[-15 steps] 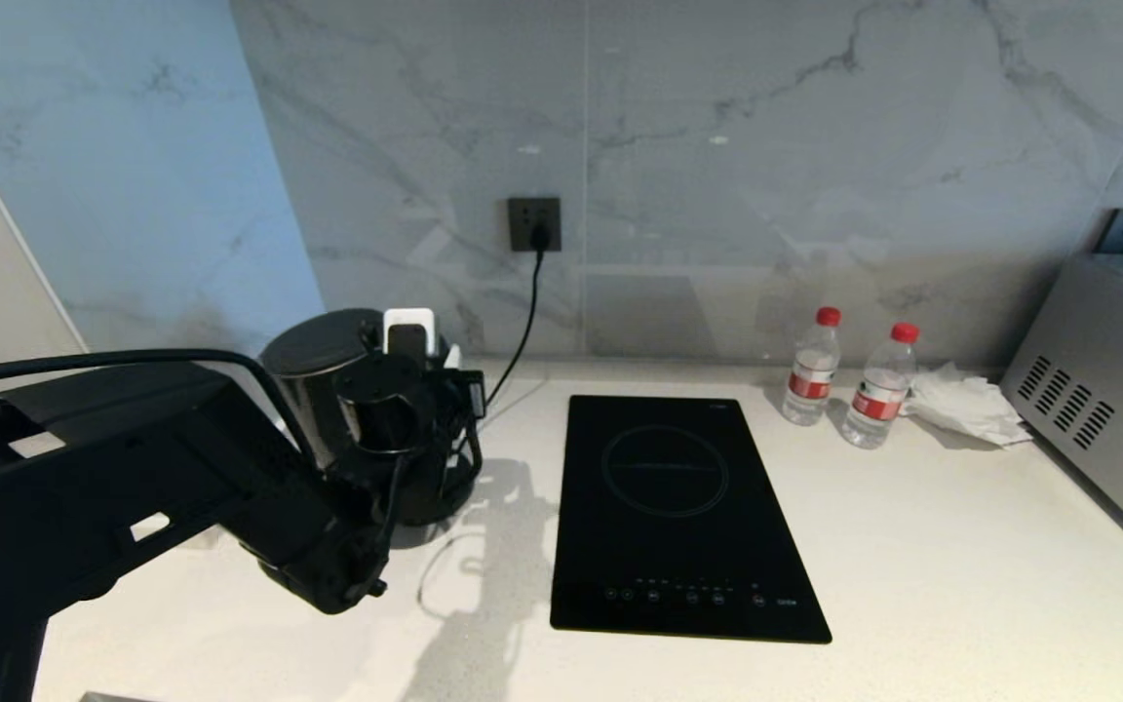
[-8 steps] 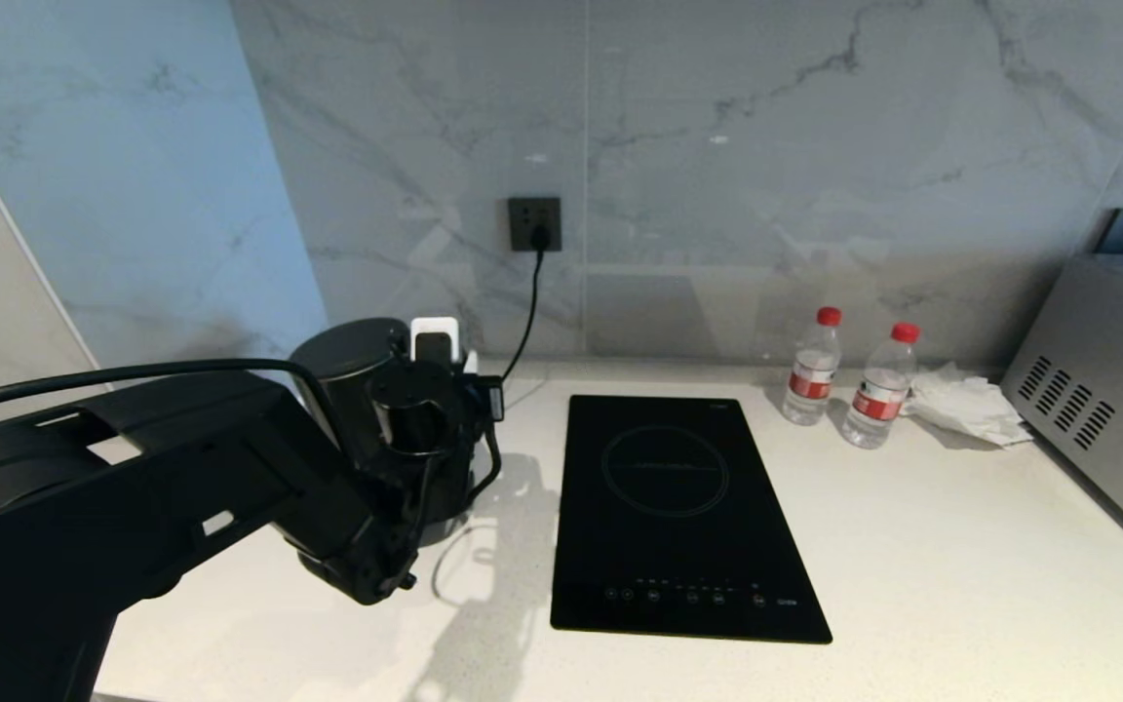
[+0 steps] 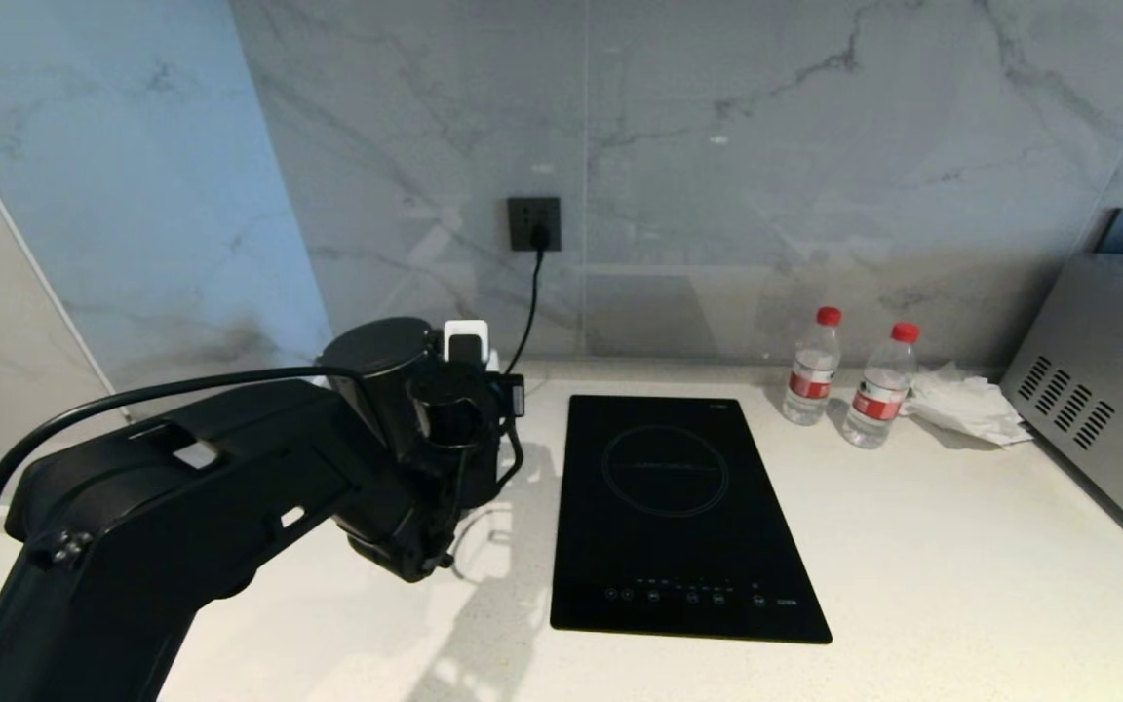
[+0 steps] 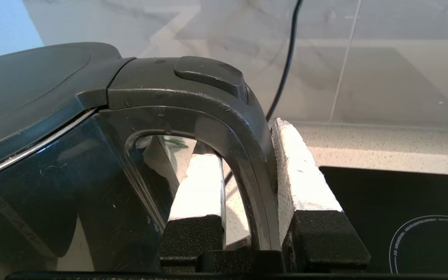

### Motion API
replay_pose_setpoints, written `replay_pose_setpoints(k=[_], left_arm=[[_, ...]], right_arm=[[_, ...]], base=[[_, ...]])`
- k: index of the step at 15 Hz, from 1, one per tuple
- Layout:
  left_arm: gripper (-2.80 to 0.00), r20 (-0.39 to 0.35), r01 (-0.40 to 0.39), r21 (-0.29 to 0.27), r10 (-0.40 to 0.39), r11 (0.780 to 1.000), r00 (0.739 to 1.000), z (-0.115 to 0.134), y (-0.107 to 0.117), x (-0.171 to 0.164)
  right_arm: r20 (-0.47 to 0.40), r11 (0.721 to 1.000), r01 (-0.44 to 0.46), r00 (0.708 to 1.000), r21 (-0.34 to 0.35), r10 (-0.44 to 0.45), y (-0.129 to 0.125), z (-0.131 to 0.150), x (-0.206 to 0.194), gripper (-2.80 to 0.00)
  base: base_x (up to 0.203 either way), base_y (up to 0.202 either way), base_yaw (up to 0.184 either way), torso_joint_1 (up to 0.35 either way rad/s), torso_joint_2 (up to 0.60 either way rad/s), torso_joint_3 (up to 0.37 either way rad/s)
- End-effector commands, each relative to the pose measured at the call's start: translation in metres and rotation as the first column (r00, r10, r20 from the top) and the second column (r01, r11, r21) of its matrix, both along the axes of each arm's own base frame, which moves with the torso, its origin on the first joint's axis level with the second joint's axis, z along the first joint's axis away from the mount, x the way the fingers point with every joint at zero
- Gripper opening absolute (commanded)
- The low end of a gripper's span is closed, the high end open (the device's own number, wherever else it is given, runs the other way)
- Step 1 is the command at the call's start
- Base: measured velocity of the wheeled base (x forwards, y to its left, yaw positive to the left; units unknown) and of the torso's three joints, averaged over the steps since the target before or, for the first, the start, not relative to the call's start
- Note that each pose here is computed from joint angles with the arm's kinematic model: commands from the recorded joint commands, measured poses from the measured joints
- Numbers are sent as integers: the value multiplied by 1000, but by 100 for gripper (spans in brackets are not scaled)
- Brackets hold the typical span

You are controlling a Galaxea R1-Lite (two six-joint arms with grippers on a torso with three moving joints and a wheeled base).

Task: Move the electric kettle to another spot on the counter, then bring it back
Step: Place it on the power base

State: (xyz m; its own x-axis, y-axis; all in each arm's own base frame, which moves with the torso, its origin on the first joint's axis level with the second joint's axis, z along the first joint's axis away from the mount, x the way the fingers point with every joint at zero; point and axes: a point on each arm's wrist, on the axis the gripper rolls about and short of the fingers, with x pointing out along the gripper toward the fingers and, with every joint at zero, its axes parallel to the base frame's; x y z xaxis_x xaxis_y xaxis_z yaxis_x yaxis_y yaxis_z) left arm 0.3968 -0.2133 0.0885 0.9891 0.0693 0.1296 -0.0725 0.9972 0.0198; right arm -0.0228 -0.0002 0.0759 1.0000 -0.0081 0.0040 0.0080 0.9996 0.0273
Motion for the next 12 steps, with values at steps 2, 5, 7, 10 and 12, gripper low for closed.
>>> replay_pose_setpoints(k=[2,5,7,10,12], left_arm=[[-280,-22,-14,11,15,1000,1000,-19,-3,7],[-280,-30,-15,17,16,1000,999,-24,-3,8],[-280,-30,-17,17,17,1000,999,-24,-3,8],[-280,-26,-16,16,16,1000,1000,-22,-4,8],[-280,-11,-9,29,9,1000,1000,-20,-10,11]], right_arm=[[-1,1000,0,1000,0,0,0,0,0,-280],[-1,1000,0,1000,2,0,0,0,0,-280],[-1,1000,0,1000,0,0,0,0,0,-280],[-1,1000,0,1000,0,0,0,0,0,-280],[-2,1000,0,1000,0,0,0,0,0,-280]], base=[[0,0,0,0,0,0],[0,0,0,0,0,0],[0,0,0,0,0,0],[0,0,0,0,0,0],[0,0,0,0,0,0]])
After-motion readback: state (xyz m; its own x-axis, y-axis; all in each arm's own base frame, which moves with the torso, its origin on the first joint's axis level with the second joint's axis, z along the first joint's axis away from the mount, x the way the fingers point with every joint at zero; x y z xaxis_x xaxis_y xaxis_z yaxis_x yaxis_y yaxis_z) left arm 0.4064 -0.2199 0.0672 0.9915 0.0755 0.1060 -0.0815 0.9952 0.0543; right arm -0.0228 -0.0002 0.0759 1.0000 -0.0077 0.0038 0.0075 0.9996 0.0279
